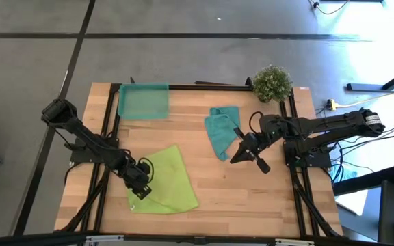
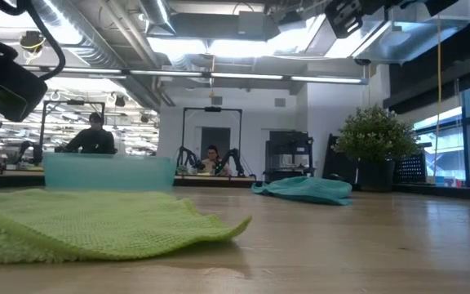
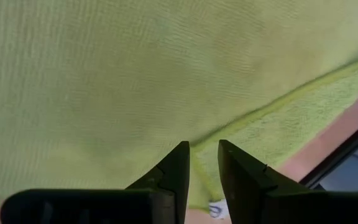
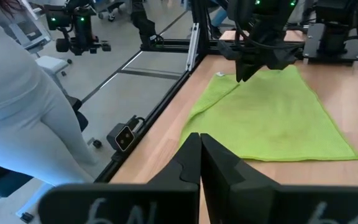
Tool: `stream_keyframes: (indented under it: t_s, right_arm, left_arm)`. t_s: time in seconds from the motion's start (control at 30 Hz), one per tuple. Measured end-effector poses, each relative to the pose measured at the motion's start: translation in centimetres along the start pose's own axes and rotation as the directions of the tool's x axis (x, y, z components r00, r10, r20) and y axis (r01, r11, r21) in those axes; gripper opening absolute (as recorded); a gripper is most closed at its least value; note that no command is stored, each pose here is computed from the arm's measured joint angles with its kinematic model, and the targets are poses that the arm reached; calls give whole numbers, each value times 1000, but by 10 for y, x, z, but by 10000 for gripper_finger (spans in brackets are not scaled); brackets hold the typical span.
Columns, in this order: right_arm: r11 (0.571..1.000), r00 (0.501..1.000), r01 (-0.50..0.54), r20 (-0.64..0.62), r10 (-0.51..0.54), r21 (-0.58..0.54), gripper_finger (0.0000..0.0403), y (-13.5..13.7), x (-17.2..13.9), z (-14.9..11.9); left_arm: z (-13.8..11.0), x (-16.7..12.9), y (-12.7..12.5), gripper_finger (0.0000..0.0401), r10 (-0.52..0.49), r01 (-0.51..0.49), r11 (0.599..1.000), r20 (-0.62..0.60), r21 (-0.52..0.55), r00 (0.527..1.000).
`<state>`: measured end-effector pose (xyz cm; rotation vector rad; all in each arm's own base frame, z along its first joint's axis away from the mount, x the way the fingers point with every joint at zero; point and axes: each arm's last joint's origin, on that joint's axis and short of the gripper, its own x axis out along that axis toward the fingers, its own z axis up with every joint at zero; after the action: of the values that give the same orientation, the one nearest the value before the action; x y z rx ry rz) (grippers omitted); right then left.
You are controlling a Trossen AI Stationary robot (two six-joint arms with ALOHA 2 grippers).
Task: Roll microfiber towels into tight, uniform cylinder then place into a basket
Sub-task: Roll the green microfiber cloth
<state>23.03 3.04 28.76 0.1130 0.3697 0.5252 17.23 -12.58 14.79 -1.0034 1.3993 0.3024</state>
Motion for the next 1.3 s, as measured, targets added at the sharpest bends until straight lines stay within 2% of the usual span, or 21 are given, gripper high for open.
stream_keyframes:
  t_s: [0.4,0.83,1.03,1.3]
  right_arm:
    - [1000,1000,-6,-1,6,0,6,0,0,0]
    - [1000,1000,-8,-2,8,0,6,0,0,0]
    - [1000,1000,-8,-6,8,2,6,0,0,-1]
    - [1000,1000,-8,-8,8,3,6,0,0,-1]
  left_arm:
    - [-10,4,2,80,0,1,998,-17,65,1000]
    - [-8,23,-4,80,-18,18,997,-2,73,1000]
    - [-9,19,-6,80,-39,41,996,-30,78,999]
    - [-8,13,-15,80,-72,67,985,23,157,997]
